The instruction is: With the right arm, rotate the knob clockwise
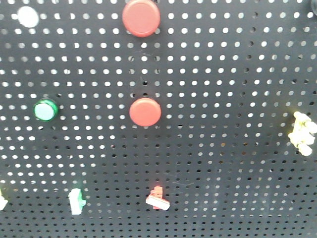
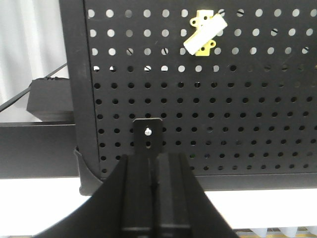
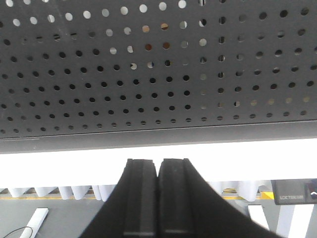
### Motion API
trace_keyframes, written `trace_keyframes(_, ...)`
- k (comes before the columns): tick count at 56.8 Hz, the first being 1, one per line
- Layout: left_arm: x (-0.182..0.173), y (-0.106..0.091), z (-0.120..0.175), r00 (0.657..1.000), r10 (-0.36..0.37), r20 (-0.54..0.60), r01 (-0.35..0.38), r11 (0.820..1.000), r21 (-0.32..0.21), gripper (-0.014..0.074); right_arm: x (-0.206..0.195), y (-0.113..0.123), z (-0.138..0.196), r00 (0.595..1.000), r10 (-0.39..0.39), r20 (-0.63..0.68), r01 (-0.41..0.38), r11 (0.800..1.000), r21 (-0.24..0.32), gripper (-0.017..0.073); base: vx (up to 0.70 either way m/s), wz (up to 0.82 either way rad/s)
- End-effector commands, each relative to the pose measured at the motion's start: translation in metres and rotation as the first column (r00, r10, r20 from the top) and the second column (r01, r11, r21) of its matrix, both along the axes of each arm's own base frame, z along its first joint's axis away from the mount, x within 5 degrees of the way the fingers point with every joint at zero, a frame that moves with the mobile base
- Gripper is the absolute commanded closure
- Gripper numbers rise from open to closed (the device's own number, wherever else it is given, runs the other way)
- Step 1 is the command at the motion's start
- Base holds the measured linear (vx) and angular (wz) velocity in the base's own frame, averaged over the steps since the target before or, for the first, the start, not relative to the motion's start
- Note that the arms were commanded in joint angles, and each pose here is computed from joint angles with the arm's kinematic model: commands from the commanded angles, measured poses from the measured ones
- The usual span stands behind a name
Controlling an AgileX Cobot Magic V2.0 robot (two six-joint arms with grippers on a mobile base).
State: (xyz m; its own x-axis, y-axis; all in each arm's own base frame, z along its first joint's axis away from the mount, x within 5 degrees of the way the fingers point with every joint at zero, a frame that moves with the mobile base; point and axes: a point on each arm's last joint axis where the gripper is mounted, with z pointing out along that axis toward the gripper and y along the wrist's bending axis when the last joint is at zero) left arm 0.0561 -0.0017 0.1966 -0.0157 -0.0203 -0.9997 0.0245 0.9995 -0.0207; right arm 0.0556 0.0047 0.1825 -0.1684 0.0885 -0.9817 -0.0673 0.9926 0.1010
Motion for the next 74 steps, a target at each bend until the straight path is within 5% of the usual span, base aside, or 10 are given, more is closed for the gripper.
trace_keyframes(1, 0.000, 0.000, 0.004, 0.997, 0.000, 0.084, 0.001, 1.000, -0.011, 0.0600, 0.000, 0.000, 0.006, 0.996, -0.006, 0.091, 0.006, 1.000, -0.005, 0.0568, 0.01, -0.03)
trace_keyframes(37, 0.000, 0.000, 0.004, 0.997, 0.000, 0.084, 0.001, 1.000, -0.011, 0.0600, 0.000, -0.001, 0.007, 0.996, -0.005, 0.094, 0.007, 1.000, -0.023, 0.0568, 0.00, 0.00)
trace_keyframes(48, 0.000, 0.000, 0.004, 0.997, 0.000, 0.084, 0.001, 1.000, -0.011, 0.0600, 0.000, 0.000, 0.025, 0.962, -0.001, 0.272, 0.008, 1.000, -0.025, 0.0568, 0.00, 0.00)
trace_keyframes(54, 0.000, 0.000, 0.004, 0.997, 0.000, 0.084, 0.001, 1.000, -0.011, 0.0600, -0.006, -0.001, 0.053, 0.935, 0.001, 0.355, 0.013, 0.999, -0.035, 0.0568, 0.00, 0.00)
trace_keyframes(65, 0.000, 0.000, 0.004, 0.997, 0.000, 0.084, 0.001, 1.000, -0.011, 0.0600, -0.018, -0.004, 0.151, 0.901, 0.010, 0.434, 0.095, 0.971, -0.220, 0.0568, 0.00, 0.00)
trace_keyframes(74, 0.000, 0.000, 0.004, 0.997, 0.000, 0.084, 0.001, 1.000, -0.011, 0.0600, 0.003, -0.006, 0.243, 0.914, -0.020, 0.406, 0.149, 0.946, -0.288, 0.0568, 0.00, 0.00)
